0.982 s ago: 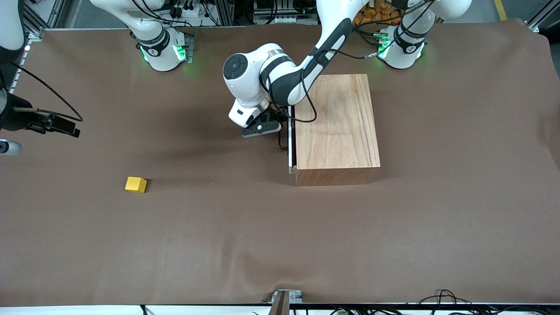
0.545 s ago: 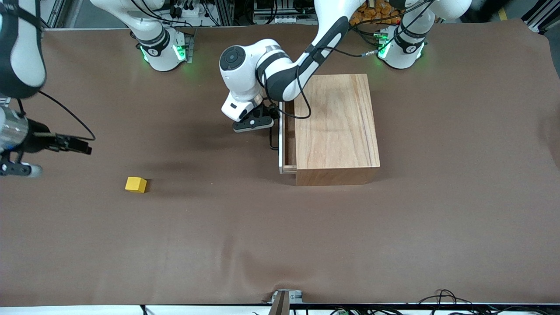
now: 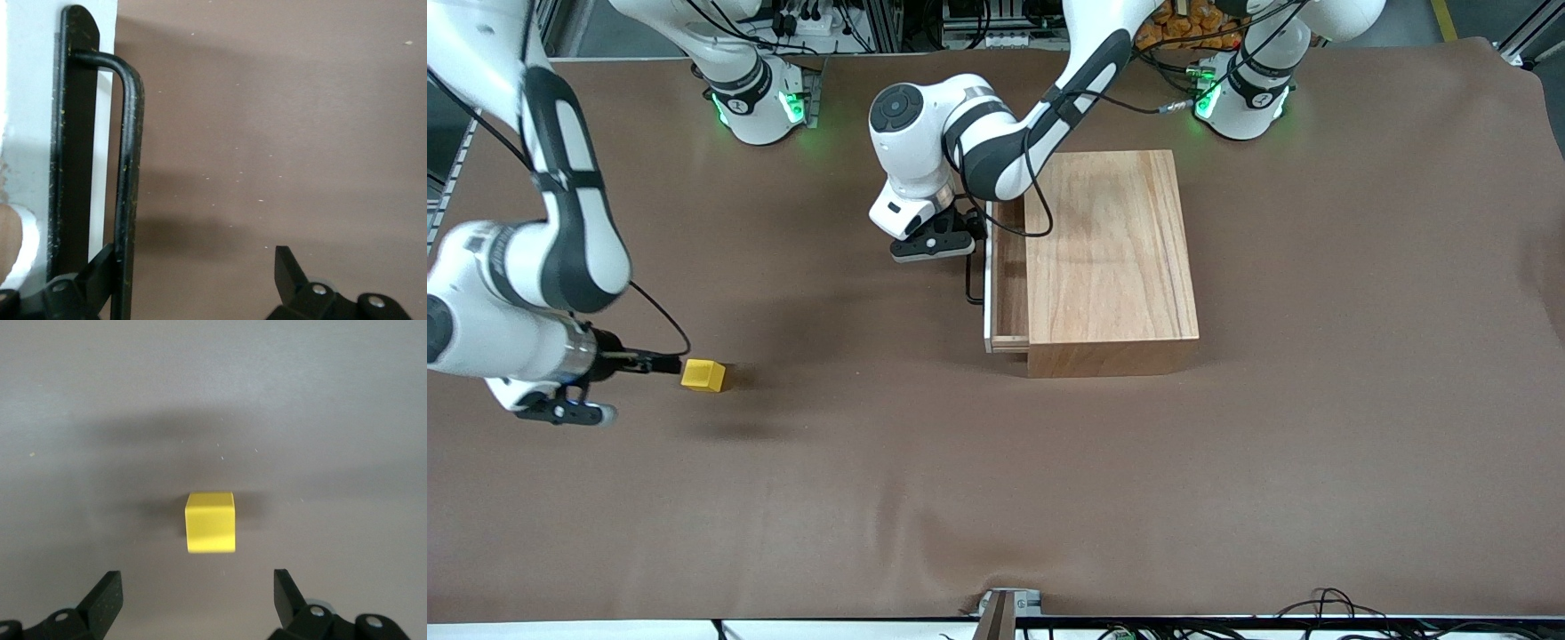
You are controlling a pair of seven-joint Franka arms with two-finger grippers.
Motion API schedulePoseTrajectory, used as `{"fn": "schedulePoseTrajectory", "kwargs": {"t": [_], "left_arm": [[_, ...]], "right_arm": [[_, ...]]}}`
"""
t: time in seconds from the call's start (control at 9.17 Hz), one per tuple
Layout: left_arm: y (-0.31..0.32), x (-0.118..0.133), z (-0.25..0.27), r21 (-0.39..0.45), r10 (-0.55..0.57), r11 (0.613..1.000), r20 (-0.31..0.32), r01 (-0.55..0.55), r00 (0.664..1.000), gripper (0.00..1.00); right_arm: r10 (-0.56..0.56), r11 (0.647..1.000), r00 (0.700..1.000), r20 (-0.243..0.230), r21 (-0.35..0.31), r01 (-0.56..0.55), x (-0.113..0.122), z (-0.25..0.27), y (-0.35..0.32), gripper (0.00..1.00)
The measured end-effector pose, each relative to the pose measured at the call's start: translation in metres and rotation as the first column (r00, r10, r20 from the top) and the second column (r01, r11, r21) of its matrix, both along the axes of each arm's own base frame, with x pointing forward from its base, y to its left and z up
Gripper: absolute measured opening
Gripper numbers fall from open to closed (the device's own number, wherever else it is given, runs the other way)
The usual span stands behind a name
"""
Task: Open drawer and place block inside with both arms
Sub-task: 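Pull the drawer open with the left gripper while the right gripper reaches the cube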
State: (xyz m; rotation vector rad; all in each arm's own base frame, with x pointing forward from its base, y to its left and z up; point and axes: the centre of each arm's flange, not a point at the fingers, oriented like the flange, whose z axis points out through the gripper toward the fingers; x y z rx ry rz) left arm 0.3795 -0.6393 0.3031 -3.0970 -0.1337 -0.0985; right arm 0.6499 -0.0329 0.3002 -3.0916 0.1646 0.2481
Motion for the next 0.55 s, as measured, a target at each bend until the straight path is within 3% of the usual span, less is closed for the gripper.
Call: {"fn": "schedulePoseTrajectory", "kwargs": {"t": [0.33, 0.55], "left_arm": [[-0.019, -0.018, 0.006, -0.076, 0.003, 0.997, 0.012, -0.002, 1.000, 1.00], [-0.025, -0.025, 0.003, -0.095, 0.000, 0.995, 0.017, 0.001, 1.000, 1.00]], "right_arm": [[-0.014, 1.000, 0.999, -0.031, 0.020, 0.015, 0.002, -0.093, 0.000, 1.00], [0.008, 1.000, 0.999, -0.050, 0.024, -0.007, -0.001, -0.110, -0.001, 1.00]]}}
